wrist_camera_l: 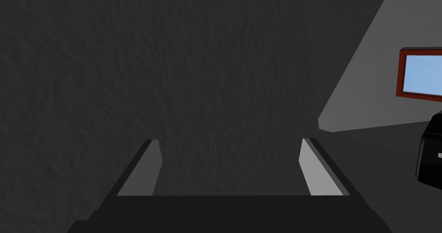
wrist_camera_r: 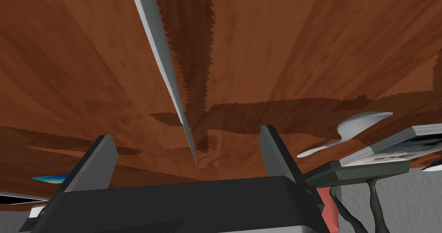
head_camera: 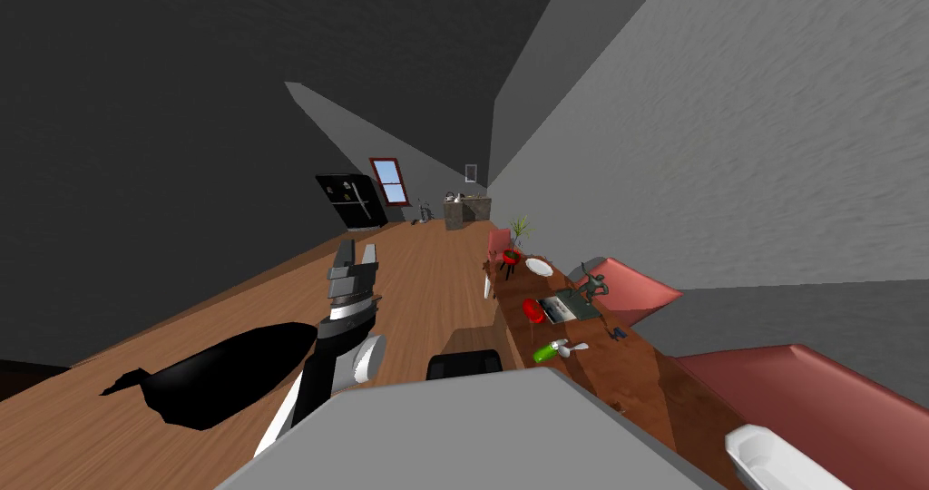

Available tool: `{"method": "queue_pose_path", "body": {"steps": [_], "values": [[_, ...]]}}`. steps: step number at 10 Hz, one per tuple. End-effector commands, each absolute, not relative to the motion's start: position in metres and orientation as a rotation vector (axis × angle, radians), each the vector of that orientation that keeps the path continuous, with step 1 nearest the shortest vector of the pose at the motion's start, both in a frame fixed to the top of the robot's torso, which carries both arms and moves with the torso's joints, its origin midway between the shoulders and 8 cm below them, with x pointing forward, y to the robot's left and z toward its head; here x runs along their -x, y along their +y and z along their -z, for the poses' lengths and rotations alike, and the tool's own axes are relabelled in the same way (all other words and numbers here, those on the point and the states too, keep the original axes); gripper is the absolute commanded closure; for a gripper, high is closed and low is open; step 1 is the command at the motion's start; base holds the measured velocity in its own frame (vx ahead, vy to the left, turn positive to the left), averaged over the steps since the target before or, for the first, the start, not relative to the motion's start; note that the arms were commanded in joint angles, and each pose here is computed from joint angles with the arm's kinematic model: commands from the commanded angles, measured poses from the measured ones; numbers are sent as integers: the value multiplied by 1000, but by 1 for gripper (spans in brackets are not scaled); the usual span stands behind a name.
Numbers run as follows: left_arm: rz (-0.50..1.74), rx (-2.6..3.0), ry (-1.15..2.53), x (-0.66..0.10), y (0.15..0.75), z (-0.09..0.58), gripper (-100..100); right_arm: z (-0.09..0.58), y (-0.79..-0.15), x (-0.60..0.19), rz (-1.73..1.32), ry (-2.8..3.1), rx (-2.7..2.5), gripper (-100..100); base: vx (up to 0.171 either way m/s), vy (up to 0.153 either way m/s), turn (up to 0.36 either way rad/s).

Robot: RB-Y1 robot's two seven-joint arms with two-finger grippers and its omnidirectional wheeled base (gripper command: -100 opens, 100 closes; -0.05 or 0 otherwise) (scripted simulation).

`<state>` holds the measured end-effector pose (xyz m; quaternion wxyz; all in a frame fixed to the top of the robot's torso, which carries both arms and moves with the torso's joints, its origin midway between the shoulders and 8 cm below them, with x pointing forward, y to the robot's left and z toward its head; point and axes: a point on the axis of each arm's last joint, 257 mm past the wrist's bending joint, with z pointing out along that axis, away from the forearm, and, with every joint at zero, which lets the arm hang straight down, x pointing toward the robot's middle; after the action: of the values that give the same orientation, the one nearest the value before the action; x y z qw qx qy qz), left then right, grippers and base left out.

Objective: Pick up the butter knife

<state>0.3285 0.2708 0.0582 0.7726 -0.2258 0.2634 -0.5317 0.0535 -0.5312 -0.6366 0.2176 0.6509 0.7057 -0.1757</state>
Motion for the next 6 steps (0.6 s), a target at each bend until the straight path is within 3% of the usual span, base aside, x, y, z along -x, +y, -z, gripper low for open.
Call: {"method": "queue_pose_path", "body": {"steps": [1,2,6], "values": [[1152,489,571,-328,271,-58,0,637,-531,-53,487,1954,-1803,0,-6,-5,-5],[1152,489,571,-328,271,-58,0,640,-521,-54,483,1948,-1814,-100,1,-43,7],[1152,489,571,-328,271,-58,0,644,-510,-53,476,1942,-1833,-100,-6,-46,7]]}}
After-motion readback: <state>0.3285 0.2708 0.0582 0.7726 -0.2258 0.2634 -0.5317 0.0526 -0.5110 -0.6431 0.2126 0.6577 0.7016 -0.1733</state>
